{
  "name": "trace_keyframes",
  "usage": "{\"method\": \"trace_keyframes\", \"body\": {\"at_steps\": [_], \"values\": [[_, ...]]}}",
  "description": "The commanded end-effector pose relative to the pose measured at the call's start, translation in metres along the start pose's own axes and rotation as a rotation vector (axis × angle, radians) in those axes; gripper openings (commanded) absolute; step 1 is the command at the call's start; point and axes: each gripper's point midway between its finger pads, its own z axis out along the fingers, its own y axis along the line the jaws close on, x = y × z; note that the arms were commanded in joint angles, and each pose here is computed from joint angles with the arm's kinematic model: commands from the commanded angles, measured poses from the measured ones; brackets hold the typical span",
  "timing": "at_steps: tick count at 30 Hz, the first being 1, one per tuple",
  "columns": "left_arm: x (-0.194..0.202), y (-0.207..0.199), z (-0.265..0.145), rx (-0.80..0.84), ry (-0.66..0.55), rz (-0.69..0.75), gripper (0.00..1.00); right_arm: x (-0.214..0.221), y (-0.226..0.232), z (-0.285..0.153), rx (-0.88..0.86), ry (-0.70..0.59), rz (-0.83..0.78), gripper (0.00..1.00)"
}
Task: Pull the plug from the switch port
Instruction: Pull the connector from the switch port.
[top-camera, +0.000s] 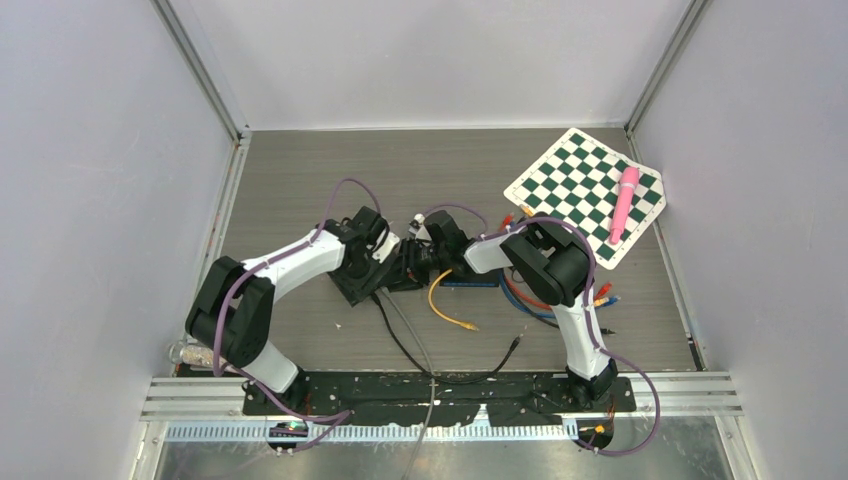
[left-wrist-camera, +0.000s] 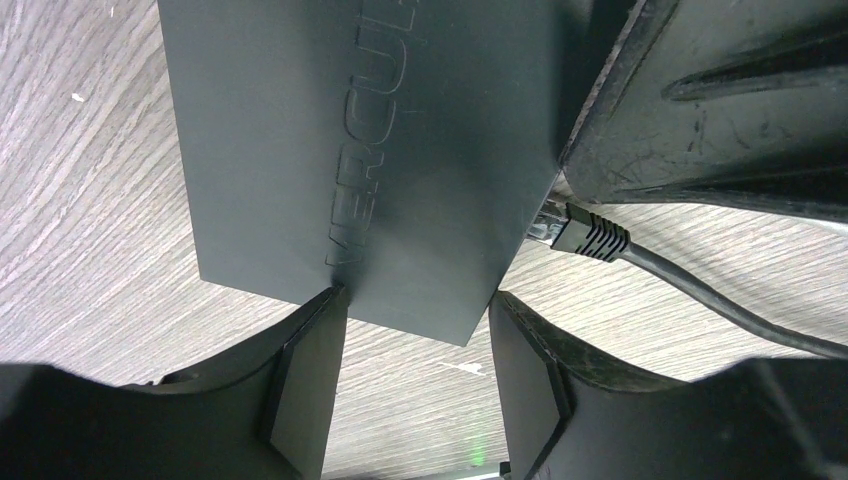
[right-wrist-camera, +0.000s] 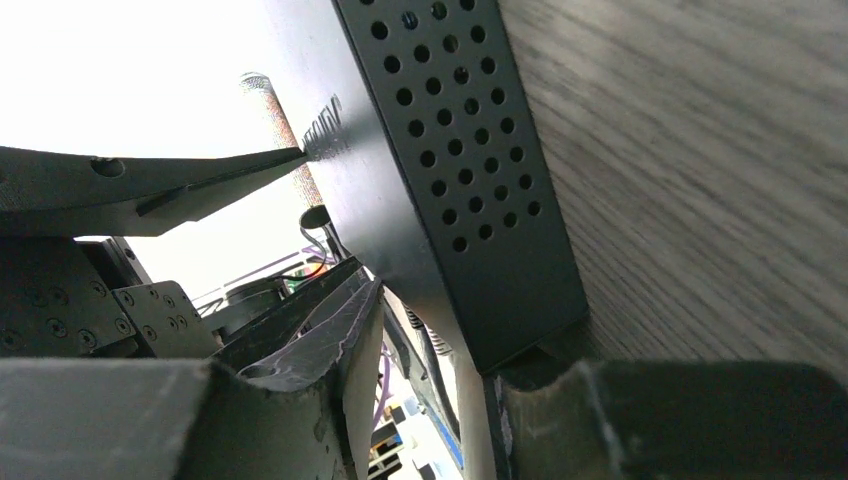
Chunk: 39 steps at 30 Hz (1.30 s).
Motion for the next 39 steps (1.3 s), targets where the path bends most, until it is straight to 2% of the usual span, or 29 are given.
{"method": "trace_keyframes", "body": {"at_steps": [1,5,6,7,8,14,25,27,29,31,34,37,39], "values": [[-0.008,-0.01,-0.001,0.051,-0.024,-0.008,0.56,-0.009,-0.014,0.001,0.071,-0.067,-0.027,0.36],[-0.009,-0.01,0.0,0.054,-0.023,-0.011,0.56,-0.005,-0.011,0.003,0.046,-0.056,-0.044,0.36],[-0.028,-0.003,-0.048,0.03,-0.22,-0.026,0.56,-0.005,-0.01,0.003,0.042,-0.055,-0.045,0.35],[-0.012,-0.009,-0.006,0.05,-0.049,-0.013,0.55,-0.004,-0.012,0.003,0.042,-0.054,-0.044,0.35],[-0.009,-0.01,0.0,0.052,-0.028,-0.012,0.55,-0.003,-0.012,0.002,0.04,-0.054,-0.046,0.35],[-0.01,-0.01,0.0,0.055,-0.03,-0.013,0.55,-0.001,-0.01,0.002,0.032,-0.049,-0.058,0.4],[-0.014,-0.011,0.0,0.064,-0.051,-0.03,0.55,0.002,-0.013,0.0,0.034,-0.047,-0.058,0.4],[-0.015,-0.011,0.0,0.064,-0.058,-0.037,0.55,0.003,-0.016,0.0,0.04,-0.045,-0.052,0.38],[-0.016,-0.011,0.0,0.067,-0.06,-0.04,0.56,0.002,-0.017,0.001,0.043,-0.046,-0.049,0.26],[-0.016,-0.012,0.0,0.07,-0.06,-0.042,0.56,0.001,-0.015,0.001,0.04,-0.048,-0.051,0.24],[-0.017,-0.012,0.0,0.075,-0.066,-0.046,0.56,0.0,-0.013,0.002,0.035,-0.046,-0.055,0.29],[-0.017,-0.012,0.0,0.076,-0.067,-0.052,0.56,-0.001,-0.011,0.002,0.03,-0.049,-0.056,0.19],[-0.017,-0.012,0.0,0.077,-0.064,-0.05,0.56,-0.003,-0.01,0.003,0.029,-0.05,-0.052,0.21]]}}
